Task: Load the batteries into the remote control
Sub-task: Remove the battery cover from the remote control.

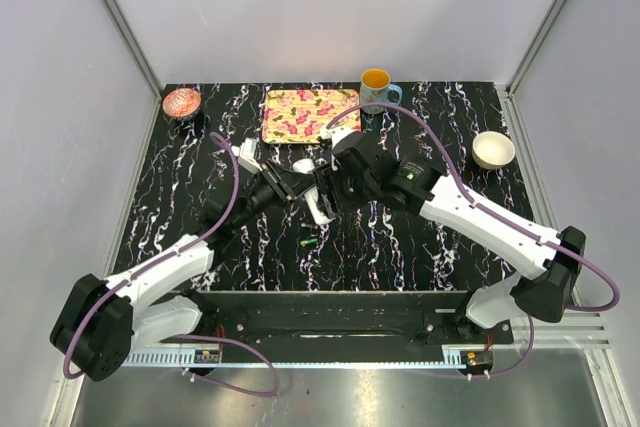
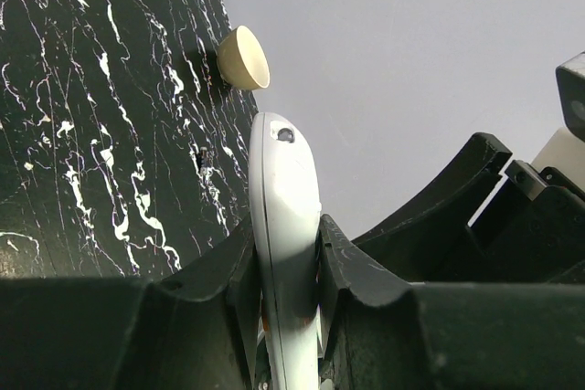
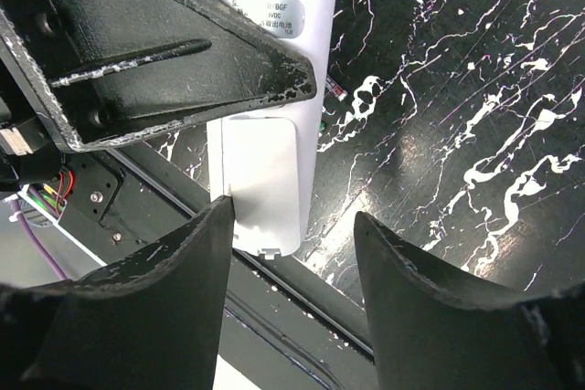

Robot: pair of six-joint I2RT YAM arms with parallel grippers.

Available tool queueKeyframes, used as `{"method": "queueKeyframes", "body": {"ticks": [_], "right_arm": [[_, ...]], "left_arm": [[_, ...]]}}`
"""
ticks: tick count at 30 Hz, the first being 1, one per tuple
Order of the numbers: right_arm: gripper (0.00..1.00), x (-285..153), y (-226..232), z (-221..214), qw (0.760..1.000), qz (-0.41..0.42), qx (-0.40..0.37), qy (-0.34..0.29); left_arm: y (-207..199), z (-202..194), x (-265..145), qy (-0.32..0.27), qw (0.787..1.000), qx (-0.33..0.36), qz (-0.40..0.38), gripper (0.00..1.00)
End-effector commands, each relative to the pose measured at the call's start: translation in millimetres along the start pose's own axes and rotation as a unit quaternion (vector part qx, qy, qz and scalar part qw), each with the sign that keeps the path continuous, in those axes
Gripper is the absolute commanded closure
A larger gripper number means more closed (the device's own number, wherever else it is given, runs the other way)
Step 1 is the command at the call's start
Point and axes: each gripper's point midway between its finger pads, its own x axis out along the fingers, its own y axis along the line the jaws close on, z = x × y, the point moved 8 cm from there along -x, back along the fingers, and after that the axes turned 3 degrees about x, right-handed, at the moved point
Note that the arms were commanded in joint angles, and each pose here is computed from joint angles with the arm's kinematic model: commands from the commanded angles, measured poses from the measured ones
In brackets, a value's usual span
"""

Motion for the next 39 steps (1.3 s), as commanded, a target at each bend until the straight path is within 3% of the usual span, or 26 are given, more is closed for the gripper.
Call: {"method": "queueKeyframes", "body": {"ticks": [1,14,21,27,33,39], "right_arm": [[0.38,-5,10,8,0.999,0.029,-0.015,-0.017],[0.51,2,12,5,0.999,0.038,-0.018,-0.004],[0.69,-1,12,5,0.999,0.040,-0.011,-0.010],[0.78,-17,12,8,0.999,0.046,-0.003,-0.026],[0.87,-38,4,10,0.998,0.026,0.007,-0.059],[0.96,-47,-27,11,0.991,-0.064,0.046,-0.104]], "left_arm": [[-29,15,4,-0.015,0.998,0.010,-0.061,1.00],[-31,15,2,-0.014,0.998,0.012,-0.062,1.00],[-30,15,0,-0.017,0.998,0.016,-0.057,1.00],[-26,17,0,-0.027,0.998,0.027,-0.043,1.00],[-21,20,1,-0.035,0.998,0.037,-0.029,1.00],[-1,30,-4,-0.060,0.996,0.065,0.027,1.00]]}}
